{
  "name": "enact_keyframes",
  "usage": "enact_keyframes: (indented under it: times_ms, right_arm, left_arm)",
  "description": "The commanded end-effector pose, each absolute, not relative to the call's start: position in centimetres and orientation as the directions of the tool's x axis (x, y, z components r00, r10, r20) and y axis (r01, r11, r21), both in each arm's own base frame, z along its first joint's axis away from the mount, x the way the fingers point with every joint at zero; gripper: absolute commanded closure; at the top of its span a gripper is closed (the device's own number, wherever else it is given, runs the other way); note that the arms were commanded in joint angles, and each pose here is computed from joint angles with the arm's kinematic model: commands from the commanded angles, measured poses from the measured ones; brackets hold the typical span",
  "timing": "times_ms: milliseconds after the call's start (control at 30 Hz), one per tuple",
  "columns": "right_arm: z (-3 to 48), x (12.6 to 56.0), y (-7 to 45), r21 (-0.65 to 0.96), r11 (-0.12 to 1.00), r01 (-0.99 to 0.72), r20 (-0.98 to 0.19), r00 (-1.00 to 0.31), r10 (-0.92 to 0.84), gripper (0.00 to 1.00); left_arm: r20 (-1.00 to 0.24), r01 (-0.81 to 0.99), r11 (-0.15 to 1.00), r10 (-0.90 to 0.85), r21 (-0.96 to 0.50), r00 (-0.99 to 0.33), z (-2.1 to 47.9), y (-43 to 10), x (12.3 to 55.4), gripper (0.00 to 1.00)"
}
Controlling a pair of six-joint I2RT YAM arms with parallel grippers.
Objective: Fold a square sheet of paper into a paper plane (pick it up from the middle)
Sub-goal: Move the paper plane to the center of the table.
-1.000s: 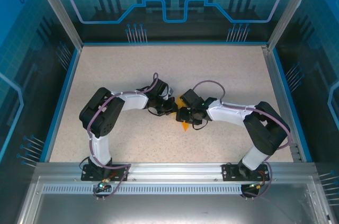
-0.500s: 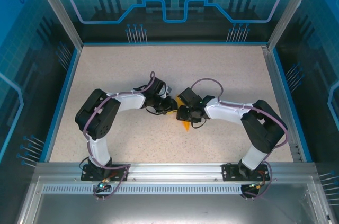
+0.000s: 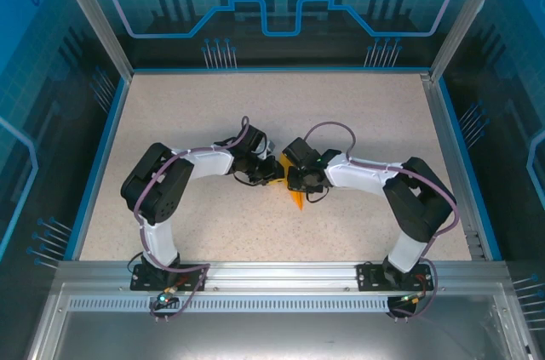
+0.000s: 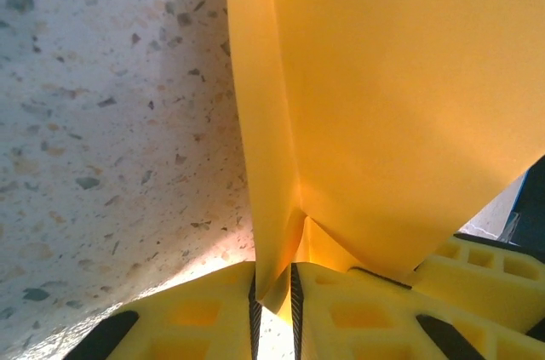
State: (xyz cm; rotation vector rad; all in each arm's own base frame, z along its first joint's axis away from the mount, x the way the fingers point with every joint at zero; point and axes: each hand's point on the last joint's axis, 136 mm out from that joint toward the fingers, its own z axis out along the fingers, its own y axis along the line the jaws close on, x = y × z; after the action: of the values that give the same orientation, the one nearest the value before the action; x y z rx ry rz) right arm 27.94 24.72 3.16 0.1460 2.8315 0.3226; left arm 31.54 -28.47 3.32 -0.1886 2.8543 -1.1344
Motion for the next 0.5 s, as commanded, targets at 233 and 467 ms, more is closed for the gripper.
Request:
enact_keyframes:
  times_ms: [233, 467]
  right_arm:
    - [2.4, 28.0, 24.9, 0.155, 0.986, 0.056, -0.258, -0.961, 0.095, 0.73]
    - [2.2, 28.1, 24.8, 0.101, 0.993, 0.059, -0.261, -0.962, 0.084, 0.74]
  left_arm:
    - [-0.037, -0.117, 0.749, -0.186, -0.652, -0.982, 4.7, -26.3, 31.9, 0.75]
    - [-0.097, -0.196, 0.813, -0.295, -0.549, -0.951, 4.8, -22.6, 32.1, 0.60]
